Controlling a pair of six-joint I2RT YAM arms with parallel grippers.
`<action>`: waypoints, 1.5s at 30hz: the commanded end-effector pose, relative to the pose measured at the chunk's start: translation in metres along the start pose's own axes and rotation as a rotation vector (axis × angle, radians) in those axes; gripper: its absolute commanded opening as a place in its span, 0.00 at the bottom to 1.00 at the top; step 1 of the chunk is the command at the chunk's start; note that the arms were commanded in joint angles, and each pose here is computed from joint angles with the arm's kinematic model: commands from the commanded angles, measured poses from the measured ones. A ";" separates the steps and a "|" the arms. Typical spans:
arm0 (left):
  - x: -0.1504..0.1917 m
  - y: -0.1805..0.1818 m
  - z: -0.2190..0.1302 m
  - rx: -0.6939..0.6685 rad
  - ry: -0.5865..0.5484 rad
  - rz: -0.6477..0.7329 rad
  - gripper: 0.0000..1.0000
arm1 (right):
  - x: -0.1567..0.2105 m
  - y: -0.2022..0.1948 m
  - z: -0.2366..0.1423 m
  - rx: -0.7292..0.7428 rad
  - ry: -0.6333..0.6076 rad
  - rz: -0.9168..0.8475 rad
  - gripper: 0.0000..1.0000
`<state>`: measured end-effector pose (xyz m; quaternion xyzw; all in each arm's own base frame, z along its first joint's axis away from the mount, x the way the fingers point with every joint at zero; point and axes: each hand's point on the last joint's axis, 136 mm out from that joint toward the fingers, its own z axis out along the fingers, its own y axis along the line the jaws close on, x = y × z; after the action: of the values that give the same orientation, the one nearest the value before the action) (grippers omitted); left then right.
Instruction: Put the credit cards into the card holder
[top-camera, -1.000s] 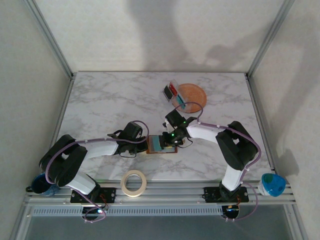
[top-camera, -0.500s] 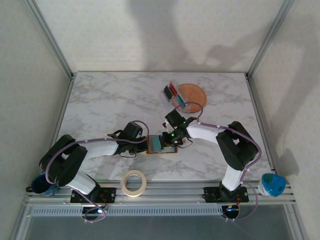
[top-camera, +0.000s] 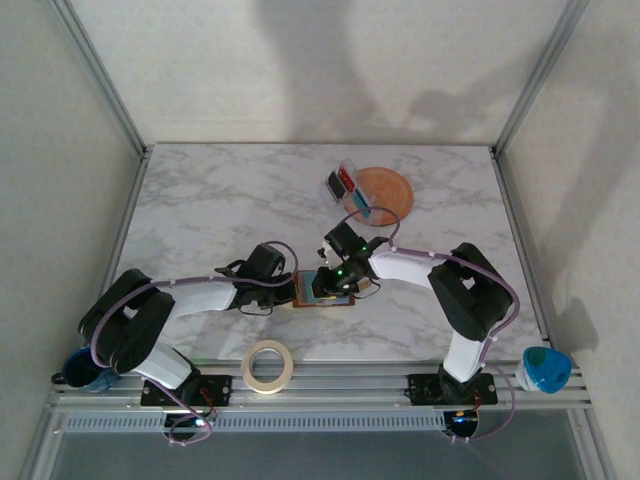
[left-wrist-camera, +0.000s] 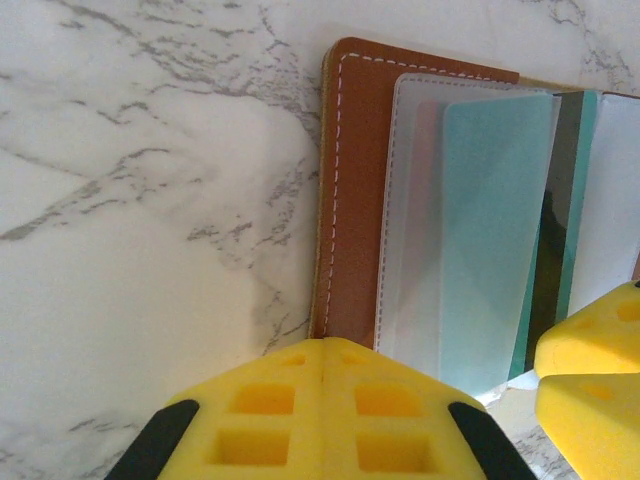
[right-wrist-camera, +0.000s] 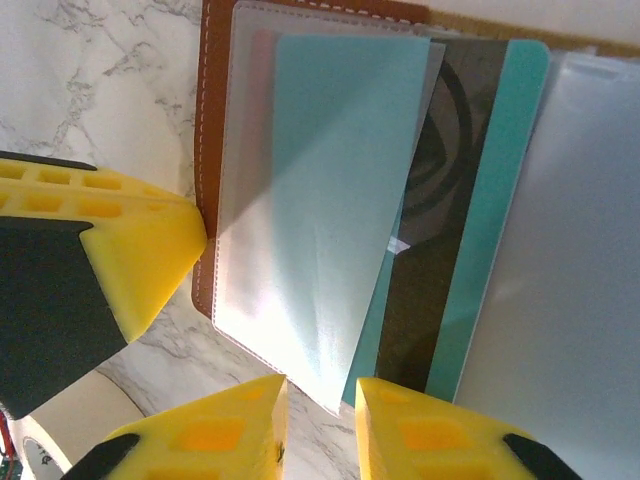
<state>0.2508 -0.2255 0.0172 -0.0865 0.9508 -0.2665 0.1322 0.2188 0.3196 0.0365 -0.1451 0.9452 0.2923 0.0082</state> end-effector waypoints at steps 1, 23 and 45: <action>0.009 0.012 0.003 -0.059 0.034 0.003 0.01 | -0.010 0.002 -0.016 0.026 -0.041 -0.018 0.26; 0.009 0.013 0.003 -0.061 0.030 0.000 0.01 | -0.009 -0.019 -0.001 0.048 -0.013 0.021 0.28; 0.010 0.015 0.002 -0.061 0.028 -0.001 0.01 | -0.015 -0.015 -0.017 0.086 -0.063 -0.006 0.31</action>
<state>0.2509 -0.2255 0.0172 -0.0867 0.9508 -0.2664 0.1323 0.2398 0.3049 0.0390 -0.1348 0.9537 0.2662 0.0389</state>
